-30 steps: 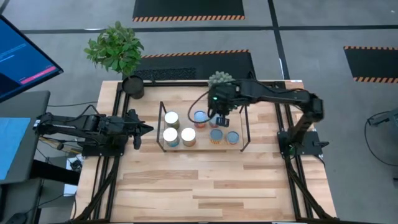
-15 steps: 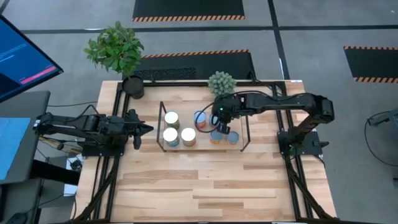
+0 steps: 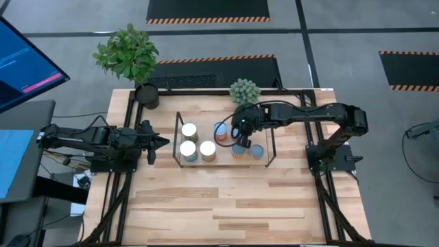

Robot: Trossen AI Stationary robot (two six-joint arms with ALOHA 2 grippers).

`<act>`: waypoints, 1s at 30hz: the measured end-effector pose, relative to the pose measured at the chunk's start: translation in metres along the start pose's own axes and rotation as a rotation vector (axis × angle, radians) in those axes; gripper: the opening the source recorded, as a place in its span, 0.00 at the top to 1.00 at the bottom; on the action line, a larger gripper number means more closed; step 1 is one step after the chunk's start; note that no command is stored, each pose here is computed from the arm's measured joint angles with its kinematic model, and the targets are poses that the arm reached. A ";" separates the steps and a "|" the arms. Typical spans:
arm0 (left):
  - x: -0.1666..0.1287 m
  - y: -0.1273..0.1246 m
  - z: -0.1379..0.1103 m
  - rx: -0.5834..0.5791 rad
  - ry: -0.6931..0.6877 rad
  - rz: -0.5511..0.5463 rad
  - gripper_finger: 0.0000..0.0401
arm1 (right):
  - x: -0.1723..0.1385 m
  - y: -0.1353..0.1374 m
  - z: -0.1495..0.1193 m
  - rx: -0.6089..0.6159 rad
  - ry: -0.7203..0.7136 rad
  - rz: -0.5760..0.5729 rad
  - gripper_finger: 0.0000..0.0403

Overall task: Pick and place cans onto a shelf
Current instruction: Adjust the canned fruits and vegetables on the shelf

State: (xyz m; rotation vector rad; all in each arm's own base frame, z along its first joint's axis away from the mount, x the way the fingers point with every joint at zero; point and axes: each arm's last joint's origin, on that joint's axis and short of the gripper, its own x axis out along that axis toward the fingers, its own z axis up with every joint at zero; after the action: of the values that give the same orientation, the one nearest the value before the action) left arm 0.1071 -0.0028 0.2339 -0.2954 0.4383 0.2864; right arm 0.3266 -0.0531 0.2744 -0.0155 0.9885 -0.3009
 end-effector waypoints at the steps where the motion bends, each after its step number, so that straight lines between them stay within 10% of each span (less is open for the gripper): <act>1: 0.000 0.000 0.000 0.001 0.000 0.000 0.98 | 0.000 0.000 0.000 0.000 0.000 0.000 0.87; 30: 0.000 -0.001 0.001 -0.005 -0.014 -0.006 0.98 | 0.042 -0.009 -0.016 0.054 0.035 -0.030 0.87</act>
State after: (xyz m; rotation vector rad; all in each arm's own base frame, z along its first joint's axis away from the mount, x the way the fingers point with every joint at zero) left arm 0.1077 -0.0029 0.2352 -0.2990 0.4230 0.2835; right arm 0.3325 -0.0707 0.2326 0.0244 1.0149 -0.3559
